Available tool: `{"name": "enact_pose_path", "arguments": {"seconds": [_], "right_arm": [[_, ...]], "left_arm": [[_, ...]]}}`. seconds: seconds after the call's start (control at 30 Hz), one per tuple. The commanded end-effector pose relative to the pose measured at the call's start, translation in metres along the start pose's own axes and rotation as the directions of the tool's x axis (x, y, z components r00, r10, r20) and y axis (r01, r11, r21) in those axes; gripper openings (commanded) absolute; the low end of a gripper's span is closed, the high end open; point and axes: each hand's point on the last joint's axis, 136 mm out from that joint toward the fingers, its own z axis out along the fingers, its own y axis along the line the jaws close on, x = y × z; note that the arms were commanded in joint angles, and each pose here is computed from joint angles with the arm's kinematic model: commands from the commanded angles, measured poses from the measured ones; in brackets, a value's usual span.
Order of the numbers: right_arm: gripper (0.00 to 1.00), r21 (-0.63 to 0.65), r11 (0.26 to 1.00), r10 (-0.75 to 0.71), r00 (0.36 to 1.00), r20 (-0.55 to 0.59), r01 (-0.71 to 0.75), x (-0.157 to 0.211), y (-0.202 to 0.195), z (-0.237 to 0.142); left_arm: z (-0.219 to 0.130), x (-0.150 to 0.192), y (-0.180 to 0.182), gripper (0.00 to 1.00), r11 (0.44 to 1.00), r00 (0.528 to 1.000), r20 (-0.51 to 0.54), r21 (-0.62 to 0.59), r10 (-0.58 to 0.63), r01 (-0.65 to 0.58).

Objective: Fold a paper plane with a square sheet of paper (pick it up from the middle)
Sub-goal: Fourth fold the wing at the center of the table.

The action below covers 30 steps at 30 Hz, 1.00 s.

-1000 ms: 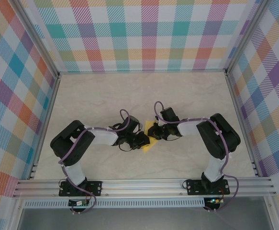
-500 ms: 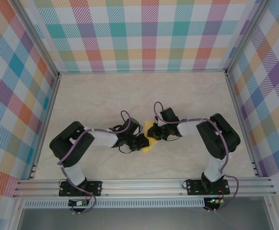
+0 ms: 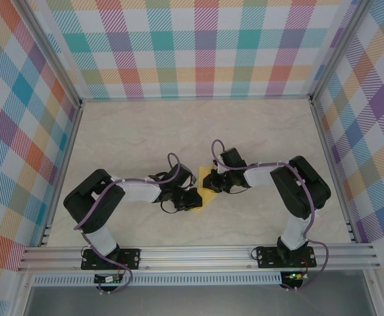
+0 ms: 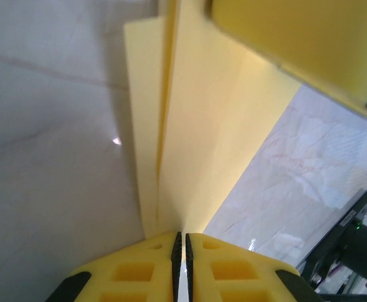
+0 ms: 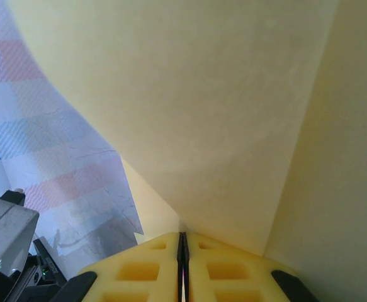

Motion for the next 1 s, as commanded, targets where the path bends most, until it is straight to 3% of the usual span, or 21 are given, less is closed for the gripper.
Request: {"name": "enact_pose_path", "arguments": {"seconds": [0.0, 0.07, 0.23, 0.47, 0.53, 0.63, 0.97], "right_arm": [[0.11, 0.215, 0.972, 0.117, 0.990, -0.076, -0.099, 0.034, -0.068, 0.008], [0.11, 0.215, 0.972, 0.118, 0.990, -0.077, -0.099, 0.035, -0.068, 0.008], [0.11, 0.215, 0.970, 0.131, 0.988, -0.077, -0.112, 0.035, -0.068, 0.008], [0.12, 0.210, 0.970, 0.140, 0.988, -0.066, -0.124, 0.033, -0.066, 0.007], [0.12, 0.212, 0.969, 0.142, 0.988, -0.065, -0.126, 0.032, -0.065, 0.007], [0.12, 0.211, 0.969, 0.140, 0.988, -0.061, -0.125, 0.031, -0.064, 0.007], [0.12, 0.201, 0.972, 0.140, 0.988, -0.064, -0.125, 0.030, -0.061, 0.007]], "left_arm": [[-0.005, 0.054, 0.048, 0.14, 0.983, 0.984, -0.162, -0.179, -0.070, 0.041], [-0.008, 0.057, 0.053, 0.14, 0.978, 0.982, -0.176, -0.207, -0.072, 0.035], [-0.024, 0.048, 0.054, 0.11, 0.967, 0.994, -0.095, -0.252, -0.053, 0.027], [-0.048, 0.017, 0.008, 0.15, 0.994, 0.998, 0.065, -0.111, -0.007, 0.014], [-0.044, 0.007, -0.019, 0.16, 1.000, 0.997, 0.079, -0.011, 0.007, -0.006], [-0.037, -0.005, -0.036, 0.16, 0.999, 0.996, 0.085, 0.038, -0.004, 0.001], [-0.003, -0.021, -0.039, 0.16, 0.997, 0.997, 0.071, 0.066, -0.037, 0.032]]}}
